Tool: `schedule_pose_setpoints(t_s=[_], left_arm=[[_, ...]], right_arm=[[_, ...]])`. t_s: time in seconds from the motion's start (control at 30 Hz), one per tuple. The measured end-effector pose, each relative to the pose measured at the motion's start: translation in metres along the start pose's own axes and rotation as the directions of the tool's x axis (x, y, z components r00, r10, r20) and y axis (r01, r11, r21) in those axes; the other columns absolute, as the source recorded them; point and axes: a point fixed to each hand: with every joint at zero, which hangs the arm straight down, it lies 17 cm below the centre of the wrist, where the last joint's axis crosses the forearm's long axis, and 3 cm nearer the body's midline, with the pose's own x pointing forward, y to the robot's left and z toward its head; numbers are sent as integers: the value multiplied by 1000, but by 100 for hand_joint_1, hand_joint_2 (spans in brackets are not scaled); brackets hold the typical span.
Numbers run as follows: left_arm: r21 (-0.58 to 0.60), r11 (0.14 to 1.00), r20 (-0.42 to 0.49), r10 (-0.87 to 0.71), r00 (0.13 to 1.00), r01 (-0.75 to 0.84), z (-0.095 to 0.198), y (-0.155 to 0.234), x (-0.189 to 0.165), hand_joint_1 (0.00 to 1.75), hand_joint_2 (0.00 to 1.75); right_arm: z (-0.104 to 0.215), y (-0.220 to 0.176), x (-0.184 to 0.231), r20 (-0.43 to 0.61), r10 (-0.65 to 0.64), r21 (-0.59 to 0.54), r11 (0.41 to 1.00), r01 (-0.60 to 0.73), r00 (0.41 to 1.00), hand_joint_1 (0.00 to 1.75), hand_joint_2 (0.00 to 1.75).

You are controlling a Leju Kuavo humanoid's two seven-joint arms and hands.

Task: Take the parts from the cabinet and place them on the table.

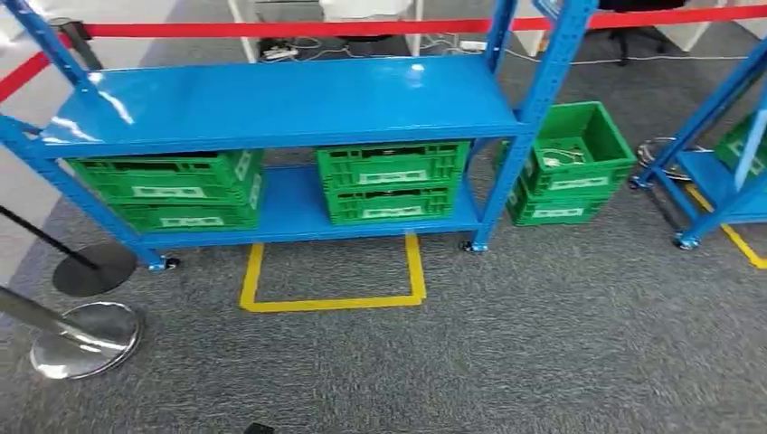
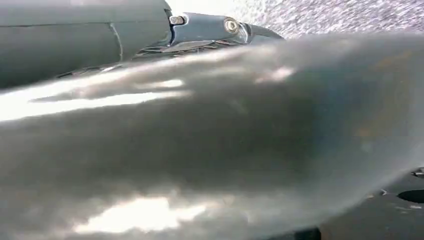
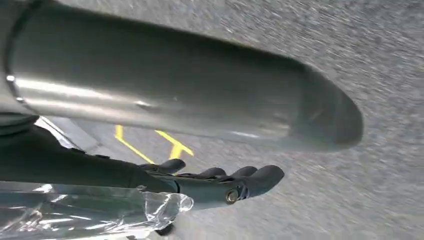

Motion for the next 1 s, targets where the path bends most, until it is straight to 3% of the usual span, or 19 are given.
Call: schedule_pose_setpoints(t_s=[0.73,0.9,0.93,1.0], left_arm=[[-1,1000,35,20,999,-20,0,0,5,0,0],[18,999,45,37,998,-38,0,4,7,0,0],[18,999,45,38,998,-39,0,4,8,0,175],[22,999,45,40,998,-41,0,4,7,0,175]], right_arm=[[0,0,5,24,-21,3,1000,21,999,0,0],[1,3,-5,-33,-46,15,999,46,998,0,0],[1,3,-6,-42,-55,16,998,55,998,0,175],[0,3,-7,-53,-68,15,997,69,996,0,175]])
